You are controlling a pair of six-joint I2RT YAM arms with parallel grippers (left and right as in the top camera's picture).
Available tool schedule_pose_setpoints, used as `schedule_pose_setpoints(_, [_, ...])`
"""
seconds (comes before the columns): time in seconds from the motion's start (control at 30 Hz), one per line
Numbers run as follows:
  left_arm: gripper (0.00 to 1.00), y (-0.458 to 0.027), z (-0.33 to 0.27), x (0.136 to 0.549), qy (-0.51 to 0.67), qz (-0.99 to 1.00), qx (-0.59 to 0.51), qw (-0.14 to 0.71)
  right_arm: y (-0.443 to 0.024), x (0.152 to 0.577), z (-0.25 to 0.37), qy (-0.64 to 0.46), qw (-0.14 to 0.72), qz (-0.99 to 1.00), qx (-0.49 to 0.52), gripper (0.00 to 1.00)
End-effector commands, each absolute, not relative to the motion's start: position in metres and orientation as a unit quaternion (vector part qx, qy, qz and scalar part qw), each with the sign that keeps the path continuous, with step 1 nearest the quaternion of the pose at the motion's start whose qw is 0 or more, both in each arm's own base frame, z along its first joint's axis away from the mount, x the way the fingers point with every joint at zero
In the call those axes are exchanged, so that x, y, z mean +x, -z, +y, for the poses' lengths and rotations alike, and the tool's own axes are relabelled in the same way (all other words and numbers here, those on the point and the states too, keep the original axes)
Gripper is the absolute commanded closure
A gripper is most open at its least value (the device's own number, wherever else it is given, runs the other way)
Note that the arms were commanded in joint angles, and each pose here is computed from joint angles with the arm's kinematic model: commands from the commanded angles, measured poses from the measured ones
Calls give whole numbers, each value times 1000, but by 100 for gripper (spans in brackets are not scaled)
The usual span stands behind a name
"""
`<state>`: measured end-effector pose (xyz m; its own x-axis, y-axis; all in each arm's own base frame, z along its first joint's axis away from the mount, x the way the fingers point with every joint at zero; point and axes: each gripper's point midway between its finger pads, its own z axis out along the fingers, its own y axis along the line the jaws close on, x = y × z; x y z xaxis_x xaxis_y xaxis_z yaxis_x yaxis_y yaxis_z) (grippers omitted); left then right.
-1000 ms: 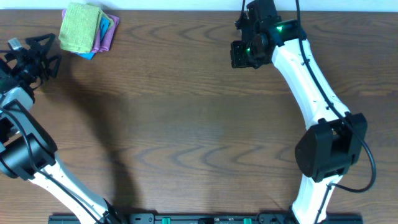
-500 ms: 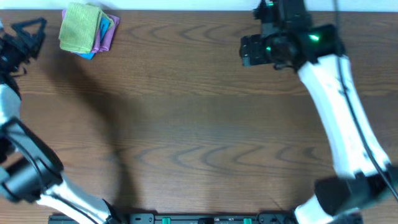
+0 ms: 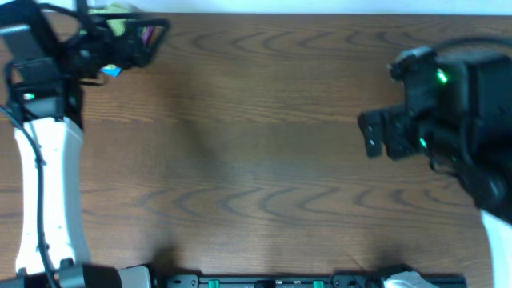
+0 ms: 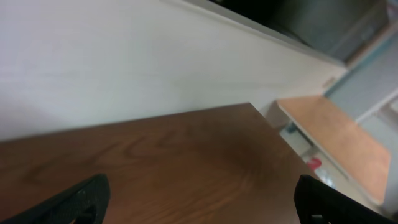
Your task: Fold the cloth
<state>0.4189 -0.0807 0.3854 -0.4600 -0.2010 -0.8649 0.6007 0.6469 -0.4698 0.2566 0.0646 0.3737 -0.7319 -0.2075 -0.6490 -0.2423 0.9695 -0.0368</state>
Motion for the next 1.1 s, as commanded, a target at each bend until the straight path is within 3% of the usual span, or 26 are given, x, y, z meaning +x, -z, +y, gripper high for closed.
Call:
schedule_pose_setpoints(0.0, [4,-398,-104,411,369,749,161,525,-387,242,52,-3,369,921,-121,1])
schedule_pose_setpoints(0.23, [4,-397,-139,398,394,744,192,504,-399,227,47,-7,395,911,-119,1])
schedule_pose_setpoints(0.7, [4,-393,-134,401,385,751,185,504,-399,227,47,-6,394,911,-119,1])
schedule_pose_setpoints(0.87, [4,-380,-83,399,229,795,169,536,-399,227,47,-6,394,911,-119,1])
schedule_pose_setpoints(0.97, [5,-376,-36,359,77,839,122,524,-399,227,47,-6,394,911,-119,1])
schedule_pose_setpoints(1.07, [5,-358,-10,310,-3,863,102,494,-399,227,47,-6,394,911,-119,1])
